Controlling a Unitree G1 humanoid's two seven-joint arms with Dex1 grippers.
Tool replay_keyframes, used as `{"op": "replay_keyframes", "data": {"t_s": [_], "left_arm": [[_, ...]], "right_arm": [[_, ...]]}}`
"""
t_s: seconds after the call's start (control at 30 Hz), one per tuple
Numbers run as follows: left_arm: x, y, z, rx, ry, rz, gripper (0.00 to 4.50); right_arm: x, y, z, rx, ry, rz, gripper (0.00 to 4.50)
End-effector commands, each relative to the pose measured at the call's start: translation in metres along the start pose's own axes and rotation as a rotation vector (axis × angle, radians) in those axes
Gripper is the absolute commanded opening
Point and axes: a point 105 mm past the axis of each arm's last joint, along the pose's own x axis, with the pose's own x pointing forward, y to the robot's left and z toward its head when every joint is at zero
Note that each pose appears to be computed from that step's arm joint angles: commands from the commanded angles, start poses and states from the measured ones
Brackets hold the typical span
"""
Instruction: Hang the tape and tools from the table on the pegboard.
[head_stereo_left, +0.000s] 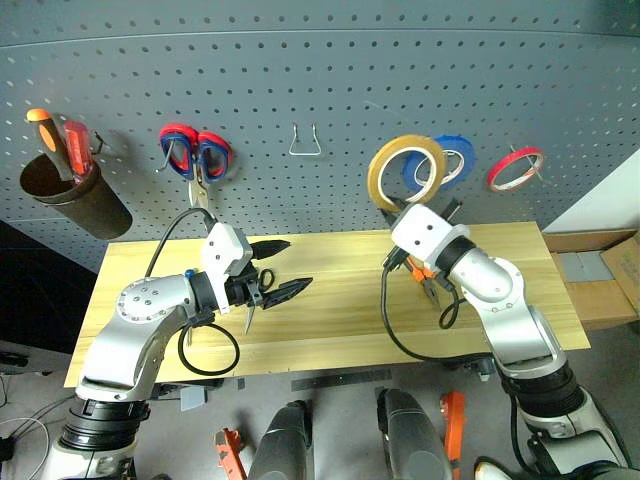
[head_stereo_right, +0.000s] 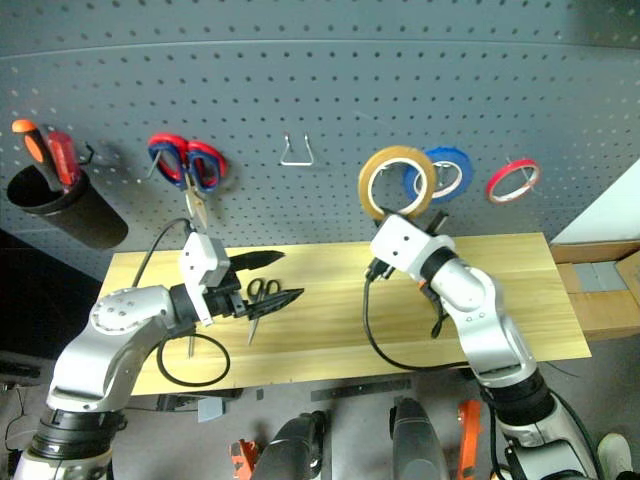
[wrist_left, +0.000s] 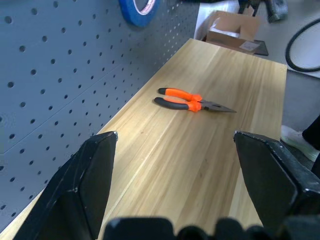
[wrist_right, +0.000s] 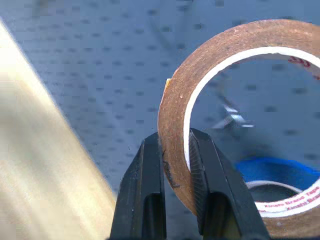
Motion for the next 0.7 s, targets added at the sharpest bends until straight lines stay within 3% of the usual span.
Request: {"op": "replay_keyframes", "data": {"t_s": [0.03, 0.3, 0.7], "left_arm": [[-0.004, -0.003, 0.014, 0.062, -0.039, -0.003, 4.01], [-0.004, 0.000, 0.020, 0.067, -0.090, -0.013, 4.01], [0.002, -0.001, 0.019, 0.084, -0.097, -0.043, 4.01]], "right_arm": [[-0.013, -0.006, 0.022, -0.033, -0.051, -0.032, 0.12], [-0.002, 0.000, 0.031, 0.000, -0.060, -0.012, 0.12], [0.034, 0.000, -0.005, -0.032, 0.013, -0.041, 0.12]]}}
